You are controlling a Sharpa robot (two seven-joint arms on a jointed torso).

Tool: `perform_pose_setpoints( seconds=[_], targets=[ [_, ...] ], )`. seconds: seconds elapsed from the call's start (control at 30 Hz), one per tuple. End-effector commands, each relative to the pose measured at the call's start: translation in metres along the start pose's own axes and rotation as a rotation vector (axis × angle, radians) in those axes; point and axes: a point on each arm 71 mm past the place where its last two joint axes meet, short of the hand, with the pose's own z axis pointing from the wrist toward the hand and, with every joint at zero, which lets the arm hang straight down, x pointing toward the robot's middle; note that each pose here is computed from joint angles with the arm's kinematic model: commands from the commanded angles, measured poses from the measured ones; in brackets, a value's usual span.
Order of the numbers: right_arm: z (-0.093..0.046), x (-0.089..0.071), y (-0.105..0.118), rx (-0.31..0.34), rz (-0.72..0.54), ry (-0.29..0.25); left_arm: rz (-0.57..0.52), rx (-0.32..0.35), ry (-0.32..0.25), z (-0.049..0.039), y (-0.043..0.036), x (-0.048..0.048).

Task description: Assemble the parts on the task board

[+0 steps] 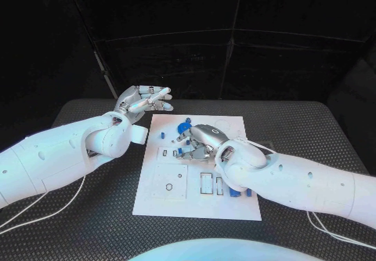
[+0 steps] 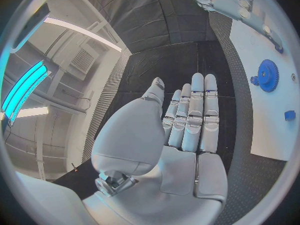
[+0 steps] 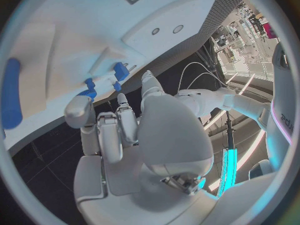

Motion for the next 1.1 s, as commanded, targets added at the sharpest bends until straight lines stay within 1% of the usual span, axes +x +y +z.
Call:
perform_pose_setpoints(
  seconds=[0.03,0.13,0.17,0.23,0.33,0.37,0.47,0.6,0.67,0.73,0.77,0.83,0.9,1.0,1.1],
  targets=[
    [-0.011,-0.014,0.007,-0.134,0.113,-0.085,0.050,-0.035,0.037,-0.0004,0.0020,0.0005],
    [-0.018,-0.030,-0.001,-0.135,0.184,-0.094,0.116,-0.082,0.070,-0.0018,0.0054,0.0000],
    [-0.020,-0.035,-0.004,-0.126,0.209,-0.094,0.143,-0.097,0.078,-0.0025,0.0063,-0.0004],
    [-0.025,-0.048,-0.014,-0.096,0.270,-0.094,0.209,-0.146,0.105,-0.0045,0.0094,-0.0008],
    [-0.034,-0.072,-0.033,-0.034,0.352,-0.109,0.340,-0.259,0.166,-0.0093,0.0159,-0.0011],
    [-0.036,-0.078,-0.039,-0.019,0.366,-0.117,0.380,-0.289,0.186,-0.0105,0.0175,-0.0007],
    [-0.044,-0.099,-0.057,0.036,0.412,-0.149,0.524,-0.407,0.247,-0.0149,0.0235,0.0006],
    [-0.053,-0.120,-0.080,0.101,0.443,-0.186,0.712,-0.556,0.332,-0.0171,0.0286,0.0055],
    [-0.056,-0.125,-0.088,0.128,0.450,-0.195,0.806,-0.611,0.363,-0.0155,0.0299,0.0099],
    [-0.057,-0.127,-0.092,0.142,0.454,-0.191,0.872,-0.640,0.379,-0.0128,0.0302,0.0138],
    [-0.058,-0.128,-0.094,0.149,0.453,-0.187,0.919,-0.657,0.389,-0.0099,0.0308,0.0173],
    [-0.058,-0.129,-0.096,0.154,0.449,-0.183,0.965,-0.671,0.397,-0.0069,0.0322,0.0212],
    [-0.057,-0.129,-0.097,0.160,0.444,-0.177,1.018,-0.682,0.404,-0.0019,0.0344,0.0268],
    [-0.056,-0.129,-0.097,0.163,0.436,-0.171,1.058,-0.689,0.408,0.0050,0.0371,0.0338],
    [-0.055,-0.128,-0.097,0.164,0.431,-0.167,1.081,-0.696,0.413,0.0104,0.0396,0.0385]
  ],
)
